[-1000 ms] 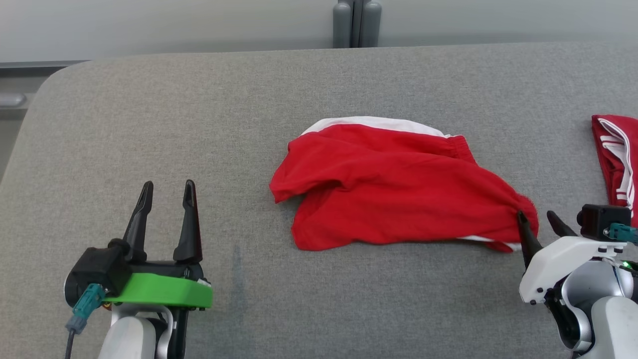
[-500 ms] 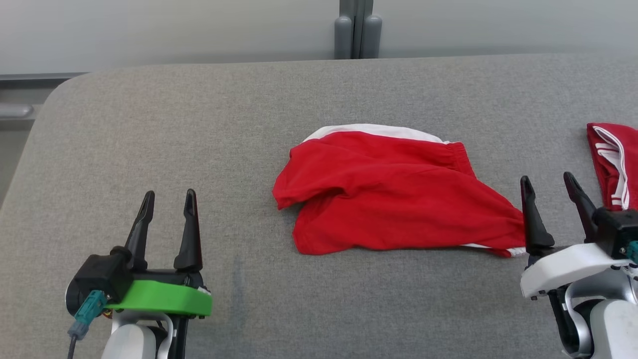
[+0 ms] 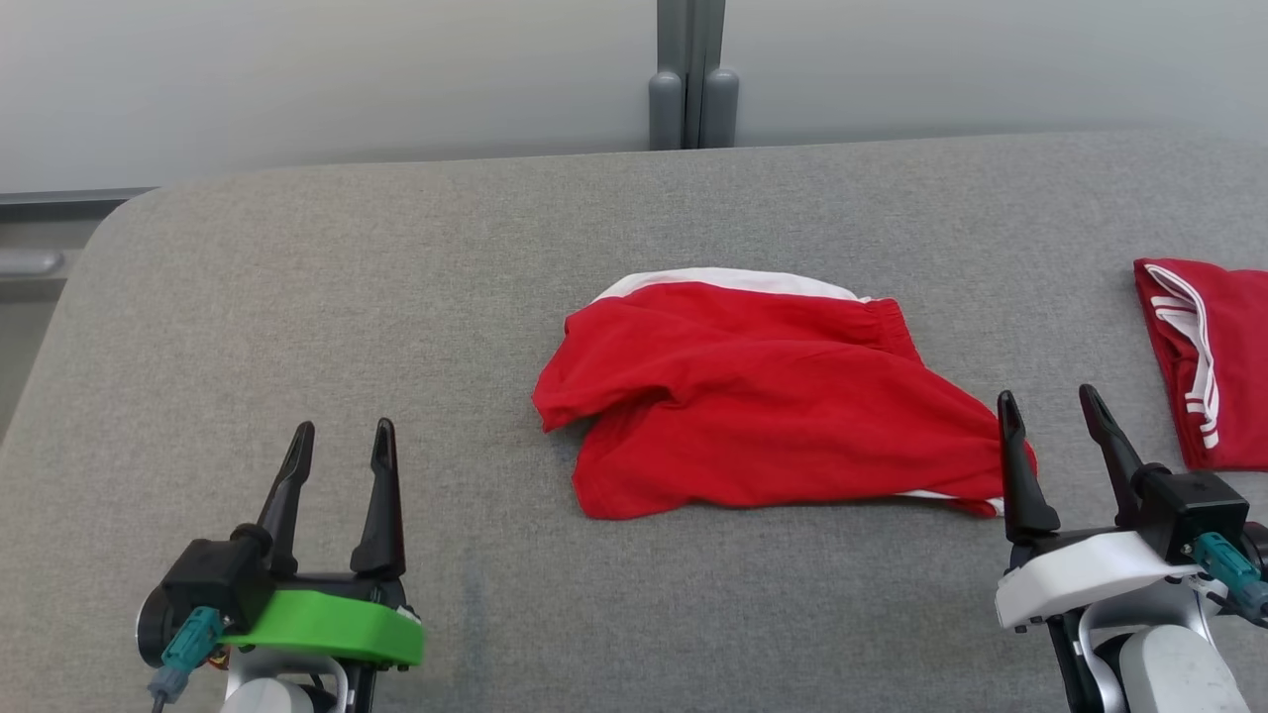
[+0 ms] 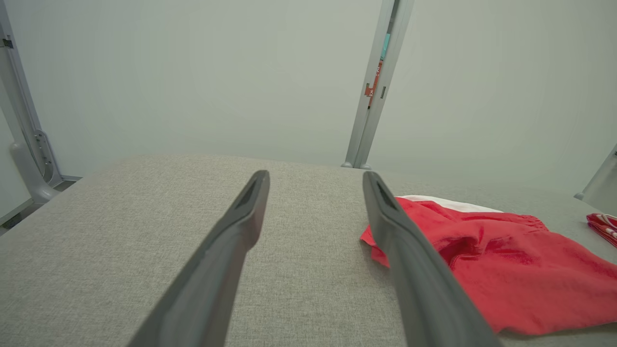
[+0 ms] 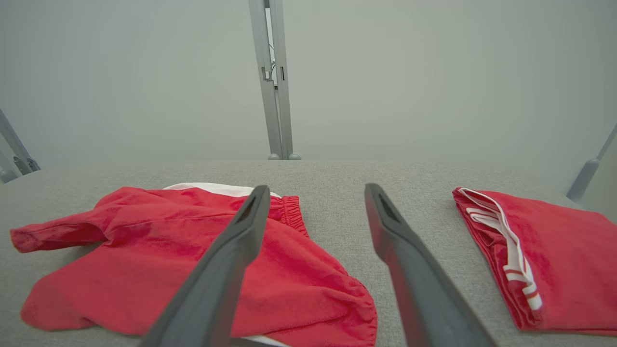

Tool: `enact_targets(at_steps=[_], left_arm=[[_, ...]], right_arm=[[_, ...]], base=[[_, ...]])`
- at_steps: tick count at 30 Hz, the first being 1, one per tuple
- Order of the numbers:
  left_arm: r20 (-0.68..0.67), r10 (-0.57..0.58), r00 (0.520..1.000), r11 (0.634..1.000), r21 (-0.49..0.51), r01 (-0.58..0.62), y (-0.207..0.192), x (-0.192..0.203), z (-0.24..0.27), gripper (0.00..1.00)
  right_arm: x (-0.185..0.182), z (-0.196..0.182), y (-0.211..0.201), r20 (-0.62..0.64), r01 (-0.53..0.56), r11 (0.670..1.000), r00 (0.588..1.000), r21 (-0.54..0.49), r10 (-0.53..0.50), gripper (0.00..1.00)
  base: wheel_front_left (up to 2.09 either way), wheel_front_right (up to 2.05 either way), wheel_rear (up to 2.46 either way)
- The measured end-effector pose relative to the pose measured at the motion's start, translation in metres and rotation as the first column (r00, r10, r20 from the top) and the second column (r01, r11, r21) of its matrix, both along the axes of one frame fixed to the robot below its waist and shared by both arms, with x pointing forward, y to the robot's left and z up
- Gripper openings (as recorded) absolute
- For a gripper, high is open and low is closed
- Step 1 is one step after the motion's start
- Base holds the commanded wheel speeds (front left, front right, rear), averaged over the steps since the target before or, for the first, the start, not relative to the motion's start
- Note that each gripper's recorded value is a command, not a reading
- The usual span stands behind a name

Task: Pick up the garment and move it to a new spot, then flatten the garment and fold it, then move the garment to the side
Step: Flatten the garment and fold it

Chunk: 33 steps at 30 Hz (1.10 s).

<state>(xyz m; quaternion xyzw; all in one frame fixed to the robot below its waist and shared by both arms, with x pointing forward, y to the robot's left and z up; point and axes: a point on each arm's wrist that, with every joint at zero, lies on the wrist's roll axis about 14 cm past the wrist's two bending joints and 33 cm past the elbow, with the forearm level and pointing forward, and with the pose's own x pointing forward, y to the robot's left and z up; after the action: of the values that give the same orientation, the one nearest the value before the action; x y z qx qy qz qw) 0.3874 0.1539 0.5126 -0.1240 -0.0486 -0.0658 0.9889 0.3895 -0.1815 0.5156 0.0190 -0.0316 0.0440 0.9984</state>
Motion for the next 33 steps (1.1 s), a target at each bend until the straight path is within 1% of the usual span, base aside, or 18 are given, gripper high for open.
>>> enact_targets(at_steps=[4, 7, 10, 13, 15, 16, 20, 23, 27, 33], left_arm=[[-0.024, -0.024, 0.999, 1.000, 0.008, 0.024, -0.007, -0.002, -0.008, 1.00], [-0.055, -0.052, 0.997, 0.999, -0.006, 0.051, -0.016, -0.001, -0.017, 1.00], [-0.110, -0.137, 0.984, 0.990, -0.006, 0.138, -0.040, 0.004, -0.030, 1.00], [-0.211, -0.249, 0.945, 0.967, -0.008, 0.253, -0.073, 0.006, -0.050, 1.00], [-0.290, -0.310, 0.905, 0.946, -0.001, 0.323, -0.091, 0.005, -0.068, 1.00], [-0.329, -0.330, 0.885, 0.939, -0.016, 0.344, -0.098, 0.005, -0.076, 1.00], [-0.418, -0.373, 0.828, 0.918, -0.036, 0.395, -0.115, 0.007, -0.096, 1.00], [-0.472, -0.382, 0.795, 0.913, -0.060, 0.403, -0.121, 0.007, -0.110, 1.00], [-0.510, -0.390, 0.766, 0.908, -0.074, 0.413, -0.128, 0.007, -0.123, 1.00], [-0.514, -0.405, 0.756, 0.901, -0.085, 0.425, -0.135, 0.010, -0.127, 1.00]], right_arm=[[0.000, -0.001, 0.000, -0.001, 0.005, 1.000, 1.000, 0.009, -0.004, 1.00], [0.000, -0.002, 0.000, -0.005, 0.005, 1.000, 1.000, 0.010, -0.005, 1.00], [0.002, -0.001, 0.001, -0.003, 0.003, 1.000, 1.000, 0.012, -0.003, 1.00], [0.000, -0.004, -0.001, -0.013, 0.010, 1.000, 1.000, 0.014, -0.010, 1.00], [-0.001, -0.006, -0.004, -0.018, 0.022, 1.000, 1.000, 0.021, -0.021, 1.00], [-0.002, -0.006, -0.006, -0.020, 0.028, 0.999, 0.999, 0.023, -0.028, 1.00], [-0.005, -0.009, -0.017, -0.027, 0.061, 0.998, 0.998, 0.021, -0.061, 1.00], [-0.009, -0.011, -0.026, -0.030, 0.088, 0.996, 0.996, 0.020, -0.087, 1.00], [-0.014, -0.015, -0.036, -0.040, 0.120, 0.992, 0.992, 0.023, -0.119, 1.00], [-0.016, -0.019, -0.041, -0.051, 0.138, 0.990, 0.989, 0.022, -0.137, 1.00]], base=[[0.00, 0.00, 0.00], [0.00, 0.00, 0.00], [0.00, 0.00, 0.00], [0.00, 0.00, 0.00], [0.00, 0.00, 0.00], [0.00, 0.00, 0.00], [0.00, 0.00, 0.00], [0.00, 0.00, 0.00], [0.00, 0.00, 0.00], [0.00, 0.00, 0.00]])
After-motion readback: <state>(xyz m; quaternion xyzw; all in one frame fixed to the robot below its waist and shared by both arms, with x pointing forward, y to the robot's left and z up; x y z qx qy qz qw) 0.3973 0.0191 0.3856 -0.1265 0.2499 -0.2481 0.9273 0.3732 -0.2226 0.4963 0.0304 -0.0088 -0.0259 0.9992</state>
